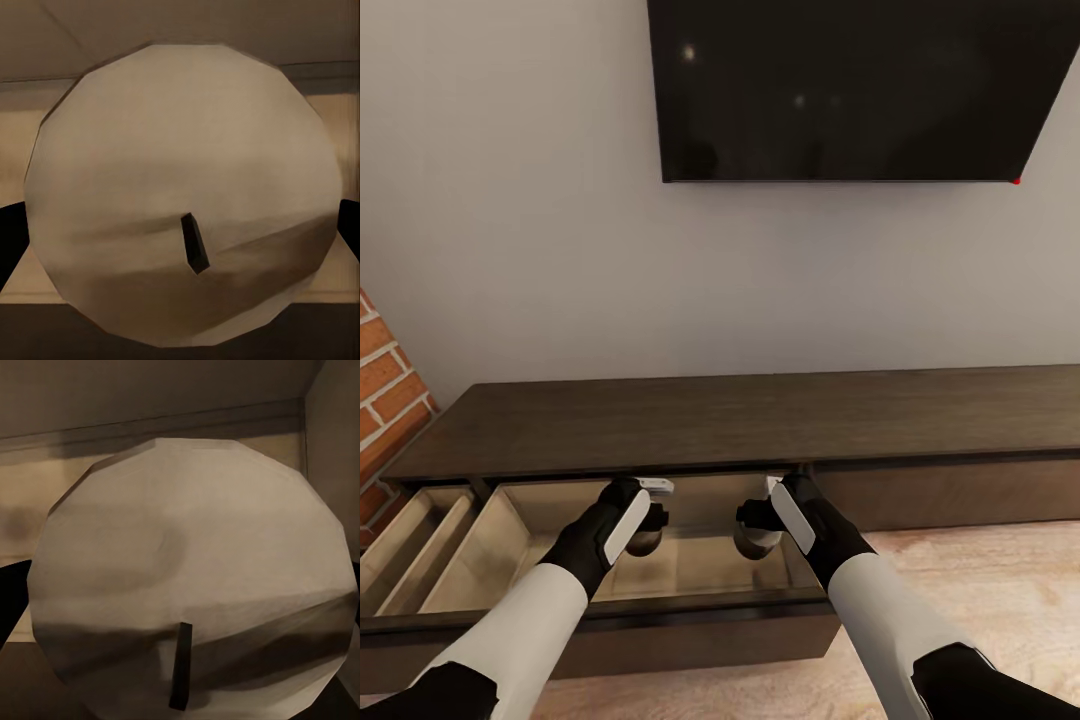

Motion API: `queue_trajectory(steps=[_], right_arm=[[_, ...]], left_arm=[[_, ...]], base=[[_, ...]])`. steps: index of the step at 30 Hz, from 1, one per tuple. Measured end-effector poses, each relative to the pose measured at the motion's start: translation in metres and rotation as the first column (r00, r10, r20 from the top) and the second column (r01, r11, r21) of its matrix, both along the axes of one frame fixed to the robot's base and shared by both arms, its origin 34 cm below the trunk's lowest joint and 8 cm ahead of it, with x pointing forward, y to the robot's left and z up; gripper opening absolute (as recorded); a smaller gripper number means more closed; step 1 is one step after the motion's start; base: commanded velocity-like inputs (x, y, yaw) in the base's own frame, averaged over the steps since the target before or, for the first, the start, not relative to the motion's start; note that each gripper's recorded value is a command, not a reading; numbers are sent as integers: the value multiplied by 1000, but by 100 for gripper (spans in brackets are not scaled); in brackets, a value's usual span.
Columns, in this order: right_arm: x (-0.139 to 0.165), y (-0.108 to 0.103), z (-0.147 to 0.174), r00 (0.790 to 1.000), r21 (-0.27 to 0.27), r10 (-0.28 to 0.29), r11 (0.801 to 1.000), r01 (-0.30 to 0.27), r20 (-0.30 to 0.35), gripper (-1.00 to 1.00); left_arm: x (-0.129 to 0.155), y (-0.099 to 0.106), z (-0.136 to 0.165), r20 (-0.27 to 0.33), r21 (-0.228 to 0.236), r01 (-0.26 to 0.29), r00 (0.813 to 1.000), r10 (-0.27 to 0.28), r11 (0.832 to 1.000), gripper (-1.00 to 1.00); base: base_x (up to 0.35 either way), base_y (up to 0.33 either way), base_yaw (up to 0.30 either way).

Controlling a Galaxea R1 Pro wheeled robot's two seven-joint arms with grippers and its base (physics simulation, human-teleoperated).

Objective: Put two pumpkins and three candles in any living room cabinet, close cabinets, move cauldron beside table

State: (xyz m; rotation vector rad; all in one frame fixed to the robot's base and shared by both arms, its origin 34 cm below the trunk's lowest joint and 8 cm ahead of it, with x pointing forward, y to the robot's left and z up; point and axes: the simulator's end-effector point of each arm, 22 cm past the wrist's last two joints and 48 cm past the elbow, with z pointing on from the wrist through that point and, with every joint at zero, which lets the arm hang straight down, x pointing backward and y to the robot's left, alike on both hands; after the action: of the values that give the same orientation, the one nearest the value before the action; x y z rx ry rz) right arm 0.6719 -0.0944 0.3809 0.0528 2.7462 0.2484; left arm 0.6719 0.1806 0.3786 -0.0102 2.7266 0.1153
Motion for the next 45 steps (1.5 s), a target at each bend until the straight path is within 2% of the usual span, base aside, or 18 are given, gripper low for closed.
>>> queue_trajectory(steps=[6,25,45], right_arm=[[-3,0,-13,1000,0,0,1000,0,-21,-100],[-13,2,-59,996,8,2,1000,-1,-88,-100],[-13,3,-59,996,6,6,1000,-6,-85,-100]], left_arm=[[-3,-6,-12,-18,-7,3,1000,-3,1000,-100],[-15,-6,-59,-95,-7,3,996,-4,1000,-100],[-14,-6,-58,-91,-7,4,996,-5,1000,-100]], base=[[0,0,0],[0,0,0],[20,20,0]])
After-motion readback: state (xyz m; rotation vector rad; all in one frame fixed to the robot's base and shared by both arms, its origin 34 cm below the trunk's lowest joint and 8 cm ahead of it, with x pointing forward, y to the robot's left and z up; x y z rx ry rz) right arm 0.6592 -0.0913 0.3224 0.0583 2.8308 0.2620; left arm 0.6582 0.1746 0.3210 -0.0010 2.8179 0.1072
